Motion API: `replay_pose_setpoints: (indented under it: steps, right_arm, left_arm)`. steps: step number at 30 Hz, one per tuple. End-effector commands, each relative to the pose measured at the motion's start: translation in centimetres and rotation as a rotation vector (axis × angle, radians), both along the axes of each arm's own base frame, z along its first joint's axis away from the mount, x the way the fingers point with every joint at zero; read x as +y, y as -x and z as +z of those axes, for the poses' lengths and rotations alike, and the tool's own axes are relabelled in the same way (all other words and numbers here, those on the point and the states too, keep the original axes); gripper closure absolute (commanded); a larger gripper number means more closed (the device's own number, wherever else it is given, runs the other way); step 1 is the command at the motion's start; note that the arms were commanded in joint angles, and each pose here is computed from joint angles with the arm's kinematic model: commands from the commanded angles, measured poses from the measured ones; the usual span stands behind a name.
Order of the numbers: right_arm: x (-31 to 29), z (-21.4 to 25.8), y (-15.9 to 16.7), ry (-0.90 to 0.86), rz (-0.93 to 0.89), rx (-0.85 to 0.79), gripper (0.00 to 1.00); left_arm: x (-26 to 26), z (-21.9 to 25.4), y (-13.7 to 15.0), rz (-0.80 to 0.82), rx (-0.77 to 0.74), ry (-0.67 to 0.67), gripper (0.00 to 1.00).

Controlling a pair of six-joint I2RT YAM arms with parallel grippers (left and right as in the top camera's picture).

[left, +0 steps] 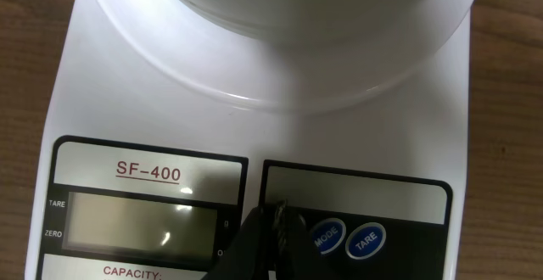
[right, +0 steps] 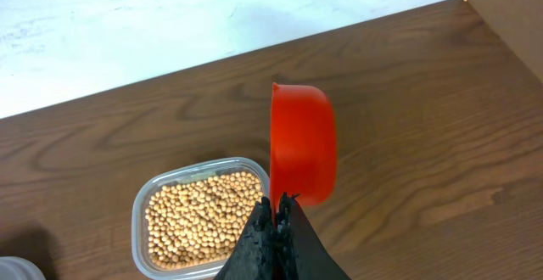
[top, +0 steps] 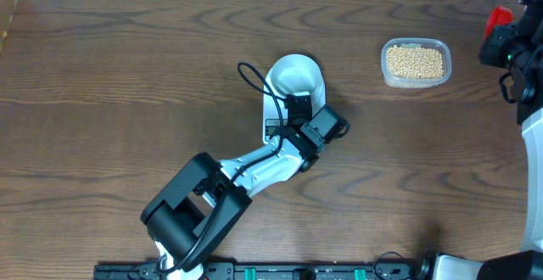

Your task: Scoop item into bowl and weigh 50g on scale

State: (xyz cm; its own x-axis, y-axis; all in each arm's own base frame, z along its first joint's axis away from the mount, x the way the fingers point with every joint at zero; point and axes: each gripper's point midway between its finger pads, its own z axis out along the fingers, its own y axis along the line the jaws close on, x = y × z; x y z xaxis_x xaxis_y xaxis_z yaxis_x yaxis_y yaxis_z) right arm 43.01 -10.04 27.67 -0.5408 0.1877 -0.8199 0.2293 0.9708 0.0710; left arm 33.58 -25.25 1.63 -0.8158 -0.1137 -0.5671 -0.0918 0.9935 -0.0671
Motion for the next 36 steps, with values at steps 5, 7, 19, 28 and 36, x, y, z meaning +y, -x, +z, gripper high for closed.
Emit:
replay_pose_setpoints:
  steps: [5,7,19,28,36]
  right_arm:
    - [-0.08,0.68,-0.15,0.010,0.008,-0.015,0.99]
    - [-0.08,0.67,-0.14,0.010,0.008,-0.015,0.99]
    - [-0.09,0.68,-0.15,0.010,0.008,-0.015,0.99]
    - [-0.12,0.87,-0.27,0.013,0.008,-0.025,0.99]
    - [-0.12,0.89,-0.29,0.013,0.008,-0.026,0.99]
  left_arm:
    - [1.31,-2.43,0.74,0.005,0.048,-0.063,0.93]
    - [1.27,-2.53,0.80,0.003,0.051,-0.063,0.93]
    - [0.62,-2.86,1.27,-0.036,0.075,-0.053,0.93]
    - [0.48,-2.85,1.37,-0.041,0.080,-0.048,0.93]
    - [0.34,-2.75,1.39,-0.043,0.085,-0.044,0.93]
